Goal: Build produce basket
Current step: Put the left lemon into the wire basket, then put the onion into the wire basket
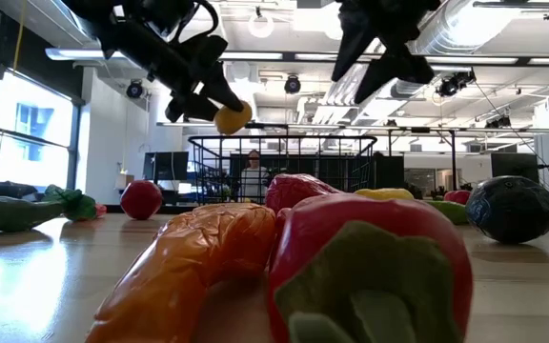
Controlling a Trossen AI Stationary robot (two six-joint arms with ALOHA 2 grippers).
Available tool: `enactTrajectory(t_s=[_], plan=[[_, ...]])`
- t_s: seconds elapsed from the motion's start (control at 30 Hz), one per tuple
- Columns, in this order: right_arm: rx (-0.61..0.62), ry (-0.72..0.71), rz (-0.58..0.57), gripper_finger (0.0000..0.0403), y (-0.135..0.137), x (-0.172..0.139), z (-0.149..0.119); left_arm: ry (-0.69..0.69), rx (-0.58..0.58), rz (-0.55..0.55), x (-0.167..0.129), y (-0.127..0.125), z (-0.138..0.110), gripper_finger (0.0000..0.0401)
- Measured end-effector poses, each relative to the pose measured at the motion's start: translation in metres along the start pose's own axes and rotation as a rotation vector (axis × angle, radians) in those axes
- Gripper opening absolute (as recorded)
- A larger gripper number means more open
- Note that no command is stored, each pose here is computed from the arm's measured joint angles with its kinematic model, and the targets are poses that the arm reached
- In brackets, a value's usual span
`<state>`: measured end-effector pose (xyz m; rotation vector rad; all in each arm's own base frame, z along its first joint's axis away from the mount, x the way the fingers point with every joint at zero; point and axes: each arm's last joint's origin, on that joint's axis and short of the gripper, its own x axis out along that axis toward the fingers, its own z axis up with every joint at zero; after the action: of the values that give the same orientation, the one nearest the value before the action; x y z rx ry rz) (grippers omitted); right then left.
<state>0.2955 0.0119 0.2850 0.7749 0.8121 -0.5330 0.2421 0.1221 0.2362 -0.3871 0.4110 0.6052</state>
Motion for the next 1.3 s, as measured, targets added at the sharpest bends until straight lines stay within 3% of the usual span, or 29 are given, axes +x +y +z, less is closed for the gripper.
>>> enactTrajectory(t_s=[0.2,0.47,0.67,0.93,1.3], plan=[[0.043,0.093,-0.095,0.0209,-0.006,-0.002,-0.014,-0.099,-0.032,-0.055,-0.001,-0.004,0.010,0.0223],[0.052,0.201,-0.229,0.0209,-0.012,-0.009,-0.036,-0.099,-0.009,-0.120,-0.001,-0.006,0.011,0.0224],[0.000,0.231,-0.220,0.0209,-0.005,-0.013,-0.050,-0.100,-0.013,-0.119,-0.001,-0.006,0.011,0.0252],[0.047,0.261,-0.250,0.0209,0.000,-0.019,-0.069,-0.099,-0.064,-0.145,-0.001,-0.007,0.012,0.0323],[0.031,0.284,-0.244,0.0209,0.006,-0.025,-0.085,-0.084,-0.096,-0.271,-0.002,-0.011,0.014,0.0333]])
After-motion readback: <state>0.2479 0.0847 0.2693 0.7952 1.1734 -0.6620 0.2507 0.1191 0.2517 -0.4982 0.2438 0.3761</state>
